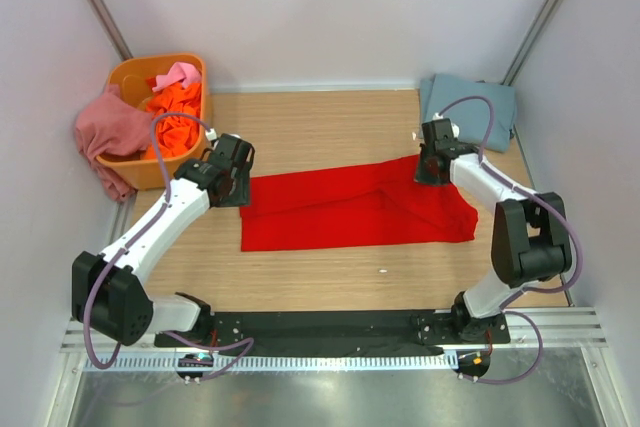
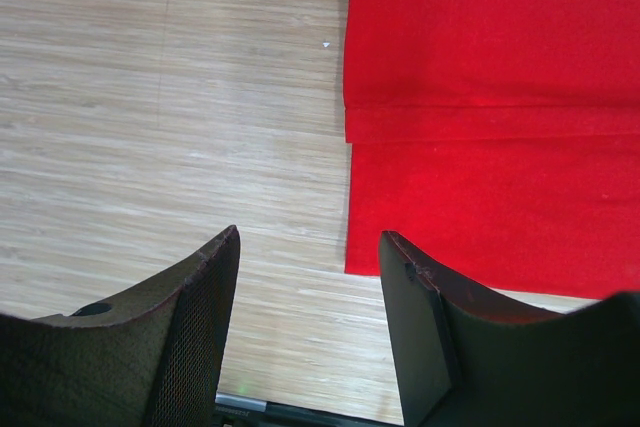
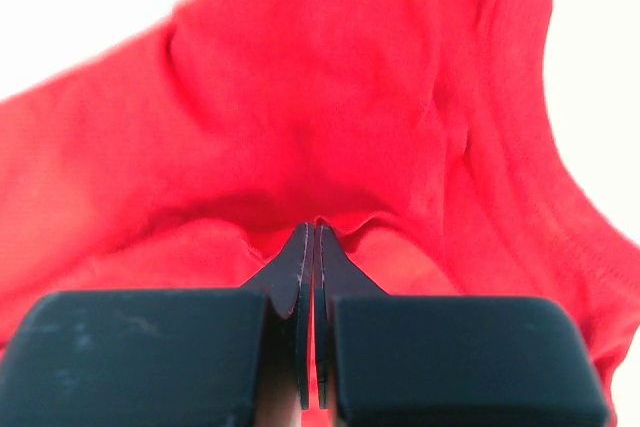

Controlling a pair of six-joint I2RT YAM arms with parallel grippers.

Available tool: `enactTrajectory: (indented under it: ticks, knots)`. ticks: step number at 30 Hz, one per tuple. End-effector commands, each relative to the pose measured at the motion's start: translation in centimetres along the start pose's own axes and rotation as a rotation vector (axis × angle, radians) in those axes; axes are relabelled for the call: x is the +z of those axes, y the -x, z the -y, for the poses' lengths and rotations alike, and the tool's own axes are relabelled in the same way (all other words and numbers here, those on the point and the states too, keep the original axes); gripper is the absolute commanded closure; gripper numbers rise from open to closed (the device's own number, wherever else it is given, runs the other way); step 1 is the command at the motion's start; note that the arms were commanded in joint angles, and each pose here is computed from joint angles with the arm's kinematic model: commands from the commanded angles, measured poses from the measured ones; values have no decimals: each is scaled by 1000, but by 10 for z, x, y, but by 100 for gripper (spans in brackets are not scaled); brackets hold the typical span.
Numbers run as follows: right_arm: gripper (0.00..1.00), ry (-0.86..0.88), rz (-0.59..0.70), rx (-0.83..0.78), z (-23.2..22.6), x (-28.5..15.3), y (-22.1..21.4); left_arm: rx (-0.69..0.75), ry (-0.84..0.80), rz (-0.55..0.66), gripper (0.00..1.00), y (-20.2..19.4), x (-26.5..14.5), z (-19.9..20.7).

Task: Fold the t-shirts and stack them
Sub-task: Fold the tshirt

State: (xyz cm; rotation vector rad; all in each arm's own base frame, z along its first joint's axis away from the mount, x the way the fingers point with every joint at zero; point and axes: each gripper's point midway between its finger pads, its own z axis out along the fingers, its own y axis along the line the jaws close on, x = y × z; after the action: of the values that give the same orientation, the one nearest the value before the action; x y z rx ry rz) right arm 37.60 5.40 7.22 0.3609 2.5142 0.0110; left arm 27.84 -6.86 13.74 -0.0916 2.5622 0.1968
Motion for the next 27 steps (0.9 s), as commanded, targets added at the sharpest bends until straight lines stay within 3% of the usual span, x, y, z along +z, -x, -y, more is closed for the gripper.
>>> enactTrajectory:
  ticks: [1,11,23,25,27]
  knots:
    - [99,45,-25,-18,-9,-18,-19,-13,-1,45,41,8,-7,-3]
    - [99,187,-69,-36,-27,-59,-64,-17,-11,51,41,9,-9,-2]
    - [99,260,-166,-50,-28,-65,-124,-18,-6,51,41,7,-9,-4]
    - [81,303,-178,-48,-34,-70,-129,-17,-3,48,41,7,-8,-4]
    - [39,308,-181,-41,-36,-72,-132,-17,-2,44,41,7,-7,-3]
